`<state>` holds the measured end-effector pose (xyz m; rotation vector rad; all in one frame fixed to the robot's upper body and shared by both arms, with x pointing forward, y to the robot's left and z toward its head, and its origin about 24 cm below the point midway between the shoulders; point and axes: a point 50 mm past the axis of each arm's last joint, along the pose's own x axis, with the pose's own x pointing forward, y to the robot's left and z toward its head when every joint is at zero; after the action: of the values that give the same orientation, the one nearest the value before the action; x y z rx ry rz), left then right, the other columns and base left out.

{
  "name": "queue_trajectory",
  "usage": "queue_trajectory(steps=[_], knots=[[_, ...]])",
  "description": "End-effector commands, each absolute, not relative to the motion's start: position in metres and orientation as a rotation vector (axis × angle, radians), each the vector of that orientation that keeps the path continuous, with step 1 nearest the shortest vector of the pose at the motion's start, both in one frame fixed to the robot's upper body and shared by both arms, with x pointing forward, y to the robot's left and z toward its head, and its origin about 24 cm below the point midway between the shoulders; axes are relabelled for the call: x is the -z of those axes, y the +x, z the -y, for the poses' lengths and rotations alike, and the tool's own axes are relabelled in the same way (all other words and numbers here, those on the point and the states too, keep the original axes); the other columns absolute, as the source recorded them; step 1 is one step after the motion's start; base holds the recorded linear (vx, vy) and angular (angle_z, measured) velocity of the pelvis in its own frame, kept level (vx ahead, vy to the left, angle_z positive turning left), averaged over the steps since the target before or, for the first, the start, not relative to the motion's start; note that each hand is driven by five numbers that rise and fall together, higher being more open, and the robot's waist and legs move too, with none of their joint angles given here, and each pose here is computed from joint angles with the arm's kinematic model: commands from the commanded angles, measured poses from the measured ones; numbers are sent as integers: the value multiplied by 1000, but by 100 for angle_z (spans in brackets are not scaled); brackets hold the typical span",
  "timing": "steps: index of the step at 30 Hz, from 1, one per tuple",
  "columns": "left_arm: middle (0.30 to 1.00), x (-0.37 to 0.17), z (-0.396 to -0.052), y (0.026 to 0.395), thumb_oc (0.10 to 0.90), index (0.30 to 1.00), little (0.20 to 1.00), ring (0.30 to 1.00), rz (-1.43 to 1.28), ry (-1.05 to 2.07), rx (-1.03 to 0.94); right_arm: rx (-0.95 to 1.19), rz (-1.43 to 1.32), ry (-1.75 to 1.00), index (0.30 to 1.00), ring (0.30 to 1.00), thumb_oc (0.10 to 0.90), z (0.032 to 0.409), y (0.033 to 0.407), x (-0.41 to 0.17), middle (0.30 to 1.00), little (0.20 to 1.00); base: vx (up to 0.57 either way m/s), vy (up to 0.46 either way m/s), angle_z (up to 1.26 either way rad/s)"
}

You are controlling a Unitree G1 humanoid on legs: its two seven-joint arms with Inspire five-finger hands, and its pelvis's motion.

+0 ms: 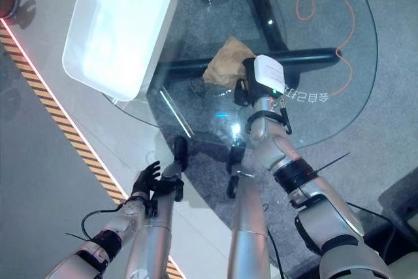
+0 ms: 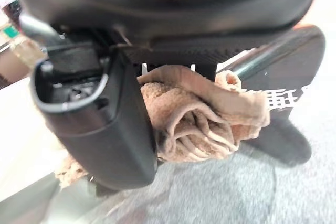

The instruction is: Wipe the table with a cloth and put it in the basket.

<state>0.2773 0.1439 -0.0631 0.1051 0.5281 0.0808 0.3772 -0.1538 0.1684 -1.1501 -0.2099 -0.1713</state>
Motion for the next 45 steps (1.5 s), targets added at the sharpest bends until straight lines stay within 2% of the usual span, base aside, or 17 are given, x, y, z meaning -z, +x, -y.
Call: queue_trajectory(steps=[1, 19, 24, 35, 45], knots=[[900, 81, -132, 254, 800, 900, 900, 900, -600, 110, -32, -664, 364, -878, 300, 300, 100, -14, 317, -131, 300, 200, 0, 0, 0], [900, 78, -134, 258, 800, 900, 900, 900, -591, 102, -41, -761, 364, -855, 300, 300, 100, -23, 307, -131, 300, 200, 0, 0, 0], [900, 79, -137, 257, 800, 900, 900, 900, -585, 103, -38, -850, 363, -816, 300, 300, 100, -31, 300, -132, 300, 200, -1, 3, 3], [900, 82, -149, 256, 800, 900, 900, 900, -578, 116, -40, -1006, 284, -816, 300, 300, 100, -40, 288, -119, 300, 200, -1, 0, 1], [900, 85, -163, 250, 800, 900, 900, 900, -572, 120, -35, -1105, 153, -894, 300, 300, 100, -33, 289, -103, 300, 200, 0, 0, 0]])
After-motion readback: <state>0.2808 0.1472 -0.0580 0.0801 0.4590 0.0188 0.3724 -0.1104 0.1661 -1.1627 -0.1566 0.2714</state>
